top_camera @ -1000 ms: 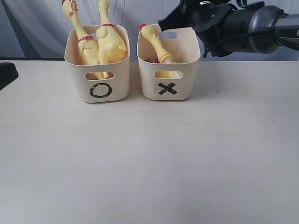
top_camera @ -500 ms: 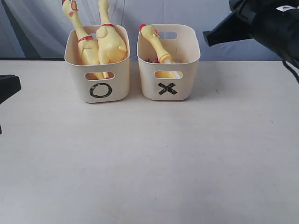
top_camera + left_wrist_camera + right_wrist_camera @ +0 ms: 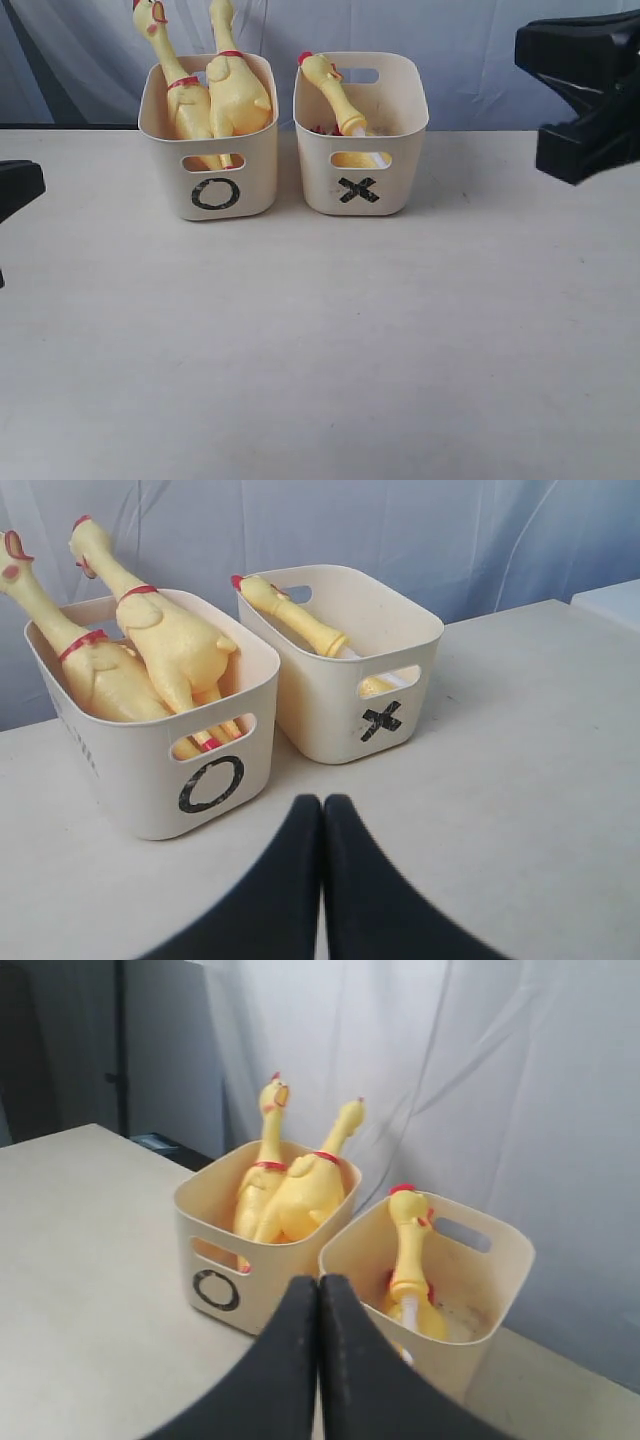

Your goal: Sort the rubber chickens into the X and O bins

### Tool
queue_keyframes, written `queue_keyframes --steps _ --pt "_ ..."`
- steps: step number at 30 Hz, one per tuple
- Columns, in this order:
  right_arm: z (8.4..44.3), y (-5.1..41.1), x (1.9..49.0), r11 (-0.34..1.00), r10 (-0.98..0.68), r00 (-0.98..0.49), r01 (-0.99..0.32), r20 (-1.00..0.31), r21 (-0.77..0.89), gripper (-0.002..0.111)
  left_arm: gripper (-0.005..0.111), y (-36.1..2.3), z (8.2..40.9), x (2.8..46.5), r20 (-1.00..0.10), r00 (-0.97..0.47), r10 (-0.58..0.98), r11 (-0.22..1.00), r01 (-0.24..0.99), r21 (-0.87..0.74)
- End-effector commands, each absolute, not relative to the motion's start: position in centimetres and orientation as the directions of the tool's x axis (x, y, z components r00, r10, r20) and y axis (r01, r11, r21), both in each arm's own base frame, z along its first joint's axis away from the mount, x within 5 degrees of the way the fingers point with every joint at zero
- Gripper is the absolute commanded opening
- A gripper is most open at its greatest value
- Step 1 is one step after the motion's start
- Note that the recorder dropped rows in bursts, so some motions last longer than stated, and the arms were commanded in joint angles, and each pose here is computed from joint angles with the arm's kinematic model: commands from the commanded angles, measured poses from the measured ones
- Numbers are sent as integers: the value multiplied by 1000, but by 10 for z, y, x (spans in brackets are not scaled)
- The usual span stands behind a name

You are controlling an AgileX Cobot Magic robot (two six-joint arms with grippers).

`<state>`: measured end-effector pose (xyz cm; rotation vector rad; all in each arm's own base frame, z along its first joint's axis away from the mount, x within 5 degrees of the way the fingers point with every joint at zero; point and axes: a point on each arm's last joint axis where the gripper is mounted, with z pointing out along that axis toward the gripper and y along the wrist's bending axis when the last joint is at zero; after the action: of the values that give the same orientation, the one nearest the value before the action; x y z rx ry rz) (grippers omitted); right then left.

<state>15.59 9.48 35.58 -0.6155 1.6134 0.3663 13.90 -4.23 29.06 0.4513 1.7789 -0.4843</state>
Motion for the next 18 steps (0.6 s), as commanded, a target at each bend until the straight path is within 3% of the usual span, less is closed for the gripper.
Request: queue_keyframes --steps 1,9,18 --pt "361 92 138 765 -169 -30 -634 -985 -111 -1 0 -42 290 137 -968 -244 52 839 536 -89" --pt "365 90 132 765 -154 -8 -634 -988 -114 -1 0 -44 302 121 -987 -150 65 839 543 -27" --pt "381 66 102 793 -121 80 -591 -989 -145 -1 0 -51 328 62 -984 152 98 836 524 164"
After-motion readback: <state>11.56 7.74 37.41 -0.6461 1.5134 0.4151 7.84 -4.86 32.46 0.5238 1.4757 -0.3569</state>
